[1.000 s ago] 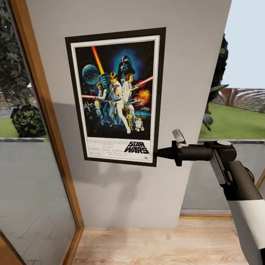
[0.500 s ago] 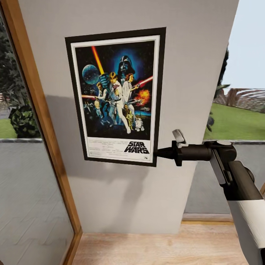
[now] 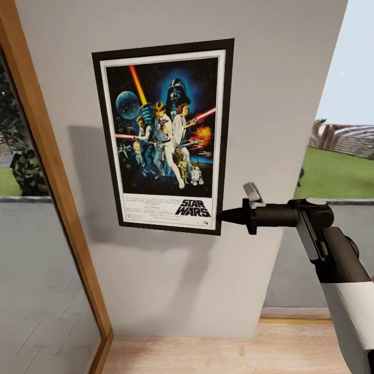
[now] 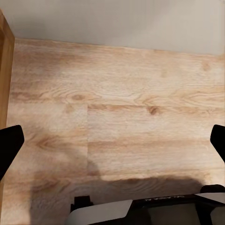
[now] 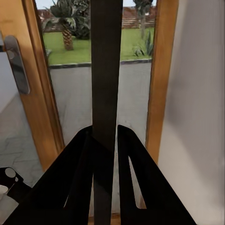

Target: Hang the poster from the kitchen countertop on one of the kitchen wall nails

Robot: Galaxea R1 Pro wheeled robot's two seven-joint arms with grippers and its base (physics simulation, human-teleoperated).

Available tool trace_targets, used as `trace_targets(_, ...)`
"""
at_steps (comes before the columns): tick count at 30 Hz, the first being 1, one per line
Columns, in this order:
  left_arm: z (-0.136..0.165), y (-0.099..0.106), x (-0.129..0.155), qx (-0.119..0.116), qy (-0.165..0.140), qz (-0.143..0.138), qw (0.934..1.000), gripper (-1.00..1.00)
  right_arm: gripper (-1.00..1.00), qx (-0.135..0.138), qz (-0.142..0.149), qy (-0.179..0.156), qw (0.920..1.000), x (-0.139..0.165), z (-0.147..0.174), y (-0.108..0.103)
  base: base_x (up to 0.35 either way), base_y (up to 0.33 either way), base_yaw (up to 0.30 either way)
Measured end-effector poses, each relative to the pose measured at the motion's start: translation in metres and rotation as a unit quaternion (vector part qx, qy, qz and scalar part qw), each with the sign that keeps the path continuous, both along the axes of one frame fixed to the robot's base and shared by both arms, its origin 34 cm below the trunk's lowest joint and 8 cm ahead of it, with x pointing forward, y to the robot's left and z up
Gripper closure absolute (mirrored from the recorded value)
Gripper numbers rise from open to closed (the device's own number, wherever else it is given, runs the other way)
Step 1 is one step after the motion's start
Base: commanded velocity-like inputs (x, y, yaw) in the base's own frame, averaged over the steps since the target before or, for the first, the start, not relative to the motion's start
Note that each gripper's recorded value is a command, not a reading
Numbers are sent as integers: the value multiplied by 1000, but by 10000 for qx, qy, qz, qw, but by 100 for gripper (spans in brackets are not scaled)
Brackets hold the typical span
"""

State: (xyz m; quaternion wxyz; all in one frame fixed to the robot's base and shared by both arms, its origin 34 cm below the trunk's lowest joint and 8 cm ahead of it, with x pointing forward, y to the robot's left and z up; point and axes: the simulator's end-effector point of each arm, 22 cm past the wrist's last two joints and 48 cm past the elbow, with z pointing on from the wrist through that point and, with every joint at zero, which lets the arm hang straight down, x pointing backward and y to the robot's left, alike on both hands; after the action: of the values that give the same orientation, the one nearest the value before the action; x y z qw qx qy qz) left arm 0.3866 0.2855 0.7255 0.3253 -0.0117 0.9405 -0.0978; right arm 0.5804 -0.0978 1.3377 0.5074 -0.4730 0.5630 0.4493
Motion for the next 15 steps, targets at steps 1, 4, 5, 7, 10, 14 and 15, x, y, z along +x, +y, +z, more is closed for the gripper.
trace_targets(1, 0, 0, 0, 1, 0, 0, 10000, -100, 100, 0, 0, 0, 10000, 0, 0, 0, 89, 0, 0)
trace_targets(4, 0, 0, 0, 2, 3, 0, 10000, -100, 100, 0, 0, -1, 10000, 0, 0, 0, 52, 0, 0)
trace_targets(5, 0, 0, 0, 2, 3, 0, 10000, -100, 100, 0, 0, -2, 10000, 0, 0, 0, 23, 0, 0)
trace_targets(7, 0, 0, 0, 2, 2, 0, 10000, -100, 100, 0, 1, -4, 10000, 0, 0, 0, 18, 0, 0)
trace_targets(10, 0, 0, 0, 3, 1, 0, 10000, -100, 100, 0, 1, -4, 10000, 0, 0, 0, 106, 0, 0)
trace_targets(14, 0, 0, 0, 3, 0, 0, 10000, -100, 100, 0, 0, -5, 10000, 0, 0, 0, 186, 0, 0)
trace_targets(15, 0, 0, 0, 3, 3, 0, 10000, -100, 100, 0, 0, -5, 10000, 0, 0, 0, 80, 0, 0)
